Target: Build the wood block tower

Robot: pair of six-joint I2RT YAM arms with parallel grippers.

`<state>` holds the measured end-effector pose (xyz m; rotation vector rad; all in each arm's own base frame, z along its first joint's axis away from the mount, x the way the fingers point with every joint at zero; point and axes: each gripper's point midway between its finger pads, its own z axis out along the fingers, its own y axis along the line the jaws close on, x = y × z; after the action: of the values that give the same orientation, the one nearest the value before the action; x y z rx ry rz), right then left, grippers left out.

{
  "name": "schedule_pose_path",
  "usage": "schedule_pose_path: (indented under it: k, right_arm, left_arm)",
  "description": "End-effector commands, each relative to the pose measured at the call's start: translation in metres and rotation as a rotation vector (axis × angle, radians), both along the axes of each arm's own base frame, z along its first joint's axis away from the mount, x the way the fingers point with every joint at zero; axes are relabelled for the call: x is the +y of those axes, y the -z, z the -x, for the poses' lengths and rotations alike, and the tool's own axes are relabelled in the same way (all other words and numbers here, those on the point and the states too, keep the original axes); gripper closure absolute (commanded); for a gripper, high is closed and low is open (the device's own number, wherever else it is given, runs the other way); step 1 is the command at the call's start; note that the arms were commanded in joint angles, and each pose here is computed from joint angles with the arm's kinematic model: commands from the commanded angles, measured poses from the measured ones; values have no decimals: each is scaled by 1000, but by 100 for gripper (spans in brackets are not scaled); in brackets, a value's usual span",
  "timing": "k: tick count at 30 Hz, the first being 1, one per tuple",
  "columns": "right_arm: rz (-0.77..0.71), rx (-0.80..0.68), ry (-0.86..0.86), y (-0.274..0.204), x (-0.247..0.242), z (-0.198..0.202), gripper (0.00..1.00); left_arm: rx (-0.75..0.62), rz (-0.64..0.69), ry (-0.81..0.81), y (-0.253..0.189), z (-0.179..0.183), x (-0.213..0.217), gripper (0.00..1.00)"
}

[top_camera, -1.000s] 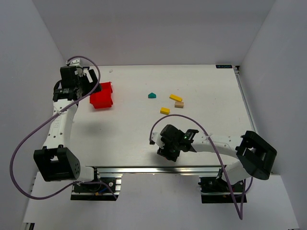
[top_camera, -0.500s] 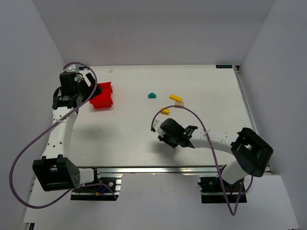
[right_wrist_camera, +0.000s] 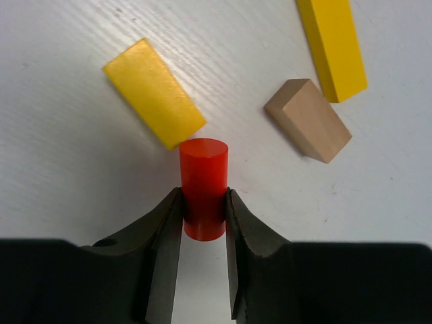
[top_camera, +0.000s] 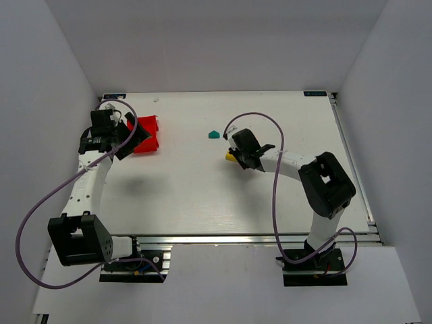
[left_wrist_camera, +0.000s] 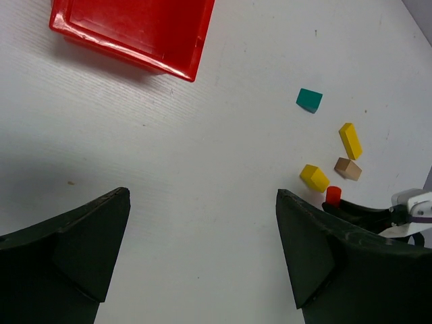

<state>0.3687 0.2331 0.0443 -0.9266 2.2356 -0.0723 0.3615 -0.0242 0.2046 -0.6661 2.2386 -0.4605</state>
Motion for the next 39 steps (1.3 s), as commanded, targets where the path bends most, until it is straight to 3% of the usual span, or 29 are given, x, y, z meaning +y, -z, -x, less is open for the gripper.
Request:
schedule_pose_path:
  k: [1,4,9,11,13,24,32,39]
  right_arm:
    - [-47,-56,5,-22,5,-24,70]
    - [-59,-53,5,-25,1,-33,68]
    - [-39,-17,4,-17,-3,-41,50]
    - [-39,-17,0,-21,-2,-42,37]
    - [-62,-19,-25,-27,3,-41,35]
    - [-136,-4,-410,-43,47,-25,33]
    - [-105,31,-411,-17,52,-50,32]
    - [-114,59,-423,-8,52,-52,41]
  left_arm:
    - [-5,19,6,-12,8,-4,2]
    - [-15,2,-9,-16,13,-1,2]
    - [-14,-37,-36,-20,19,7,2]
    - [-15,-44,-35,-22,21,7,2]
    - [-8,-50,-33,-23,23,8,2]
    - [7,-43,21,-21,21,2,2]
    - [-10,-13,108,-26,23,-12,2]
    - [-12,-4,131,-25,21,-15,2]
